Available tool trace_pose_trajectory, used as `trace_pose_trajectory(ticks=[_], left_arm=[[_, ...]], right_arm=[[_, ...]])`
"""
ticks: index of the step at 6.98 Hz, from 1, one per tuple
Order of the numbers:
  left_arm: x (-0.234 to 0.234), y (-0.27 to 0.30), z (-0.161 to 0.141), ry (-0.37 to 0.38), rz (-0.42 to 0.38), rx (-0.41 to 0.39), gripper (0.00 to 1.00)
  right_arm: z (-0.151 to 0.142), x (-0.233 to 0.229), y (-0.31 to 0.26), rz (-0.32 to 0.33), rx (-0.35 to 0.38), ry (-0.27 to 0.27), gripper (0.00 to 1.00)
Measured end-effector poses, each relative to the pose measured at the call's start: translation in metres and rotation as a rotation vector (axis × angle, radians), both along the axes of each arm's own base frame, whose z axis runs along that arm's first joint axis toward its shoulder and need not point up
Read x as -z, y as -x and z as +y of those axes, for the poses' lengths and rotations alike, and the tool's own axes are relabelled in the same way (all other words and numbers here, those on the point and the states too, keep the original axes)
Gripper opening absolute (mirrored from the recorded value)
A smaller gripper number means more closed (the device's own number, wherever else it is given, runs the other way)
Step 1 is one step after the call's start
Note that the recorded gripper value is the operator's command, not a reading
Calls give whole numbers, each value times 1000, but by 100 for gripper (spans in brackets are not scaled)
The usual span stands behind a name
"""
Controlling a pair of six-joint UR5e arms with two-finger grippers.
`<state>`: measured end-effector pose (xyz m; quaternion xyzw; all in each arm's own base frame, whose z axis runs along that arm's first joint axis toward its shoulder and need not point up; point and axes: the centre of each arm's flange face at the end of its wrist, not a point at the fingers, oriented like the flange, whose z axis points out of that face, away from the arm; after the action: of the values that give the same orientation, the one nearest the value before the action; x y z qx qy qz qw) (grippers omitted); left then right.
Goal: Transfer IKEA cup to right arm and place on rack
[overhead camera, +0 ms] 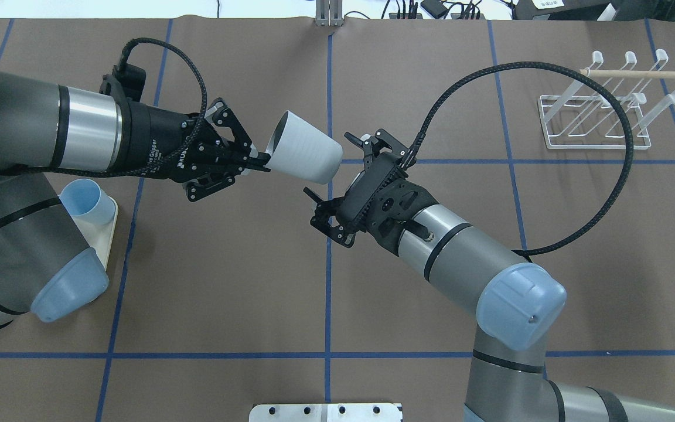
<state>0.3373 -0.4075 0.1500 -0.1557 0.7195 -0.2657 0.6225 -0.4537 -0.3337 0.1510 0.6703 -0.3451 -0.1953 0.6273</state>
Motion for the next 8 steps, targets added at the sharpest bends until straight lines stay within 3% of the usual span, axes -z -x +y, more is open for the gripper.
trace_pose_trajectory(ticks=[8], left_arm=[[2,-11,2,-8,-1,2,0]], right_arm=[[4,1,2,37,1,-43,98]])
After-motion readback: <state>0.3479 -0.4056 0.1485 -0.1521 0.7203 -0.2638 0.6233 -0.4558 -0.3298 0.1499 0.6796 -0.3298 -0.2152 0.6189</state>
